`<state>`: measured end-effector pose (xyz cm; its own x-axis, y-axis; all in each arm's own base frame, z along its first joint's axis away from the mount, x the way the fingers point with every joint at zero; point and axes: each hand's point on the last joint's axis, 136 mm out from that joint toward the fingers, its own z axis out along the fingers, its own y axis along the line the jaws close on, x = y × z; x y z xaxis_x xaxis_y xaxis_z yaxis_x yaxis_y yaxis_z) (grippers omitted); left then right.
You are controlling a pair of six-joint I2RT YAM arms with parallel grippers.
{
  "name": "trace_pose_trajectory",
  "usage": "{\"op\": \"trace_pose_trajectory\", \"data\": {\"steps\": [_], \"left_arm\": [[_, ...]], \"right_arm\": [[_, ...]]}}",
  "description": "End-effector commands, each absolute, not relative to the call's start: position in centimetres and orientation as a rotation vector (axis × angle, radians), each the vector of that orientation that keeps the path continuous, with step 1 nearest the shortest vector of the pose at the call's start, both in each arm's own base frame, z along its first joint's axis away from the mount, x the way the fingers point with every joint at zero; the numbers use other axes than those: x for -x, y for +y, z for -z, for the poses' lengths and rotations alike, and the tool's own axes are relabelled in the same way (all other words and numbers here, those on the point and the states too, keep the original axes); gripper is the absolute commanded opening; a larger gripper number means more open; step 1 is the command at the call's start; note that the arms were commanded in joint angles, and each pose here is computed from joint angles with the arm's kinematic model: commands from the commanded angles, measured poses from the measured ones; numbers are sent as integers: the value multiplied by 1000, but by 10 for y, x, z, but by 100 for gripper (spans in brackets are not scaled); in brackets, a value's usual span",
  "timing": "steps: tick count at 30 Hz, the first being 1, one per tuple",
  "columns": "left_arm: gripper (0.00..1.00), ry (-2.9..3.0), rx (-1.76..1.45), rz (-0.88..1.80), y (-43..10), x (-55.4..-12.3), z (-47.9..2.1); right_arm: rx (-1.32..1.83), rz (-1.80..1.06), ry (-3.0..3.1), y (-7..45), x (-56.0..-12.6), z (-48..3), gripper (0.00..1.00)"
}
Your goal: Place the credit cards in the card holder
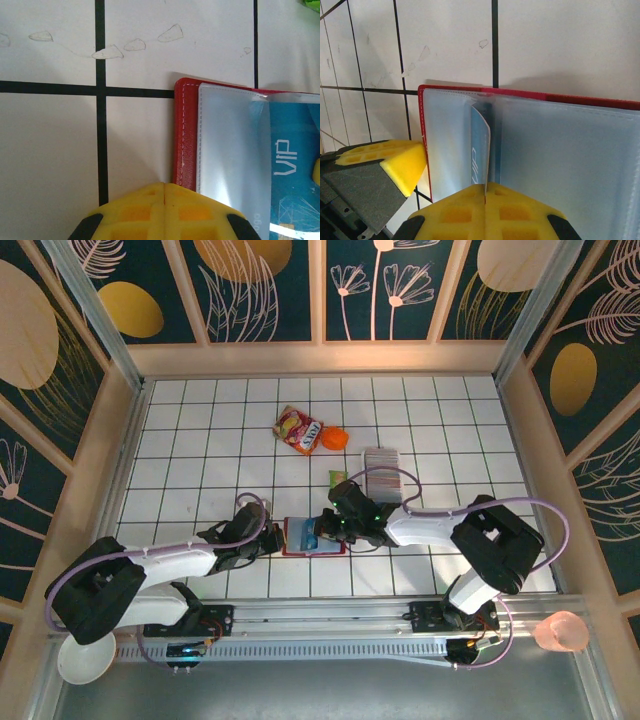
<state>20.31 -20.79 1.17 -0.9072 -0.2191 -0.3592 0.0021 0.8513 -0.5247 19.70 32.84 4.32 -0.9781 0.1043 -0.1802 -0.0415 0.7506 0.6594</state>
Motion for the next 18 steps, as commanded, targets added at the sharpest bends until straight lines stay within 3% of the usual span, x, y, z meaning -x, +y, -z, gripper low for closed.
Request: {"op": "trace_pose_trajectory", "data": {"steps": [1,14,18], "left_arm": [[0,2669,122,738,-208,-192,-1],[0,2668,121,741,-207,-191,0],[0,2667,121,743,-206,-190,0]], "right_arm": [[2,-990,2810,333,-186,-31,0],[62,-933,2840,337,-181,-31,0],[55,-896,2840,335,-185,-29,15]]}}
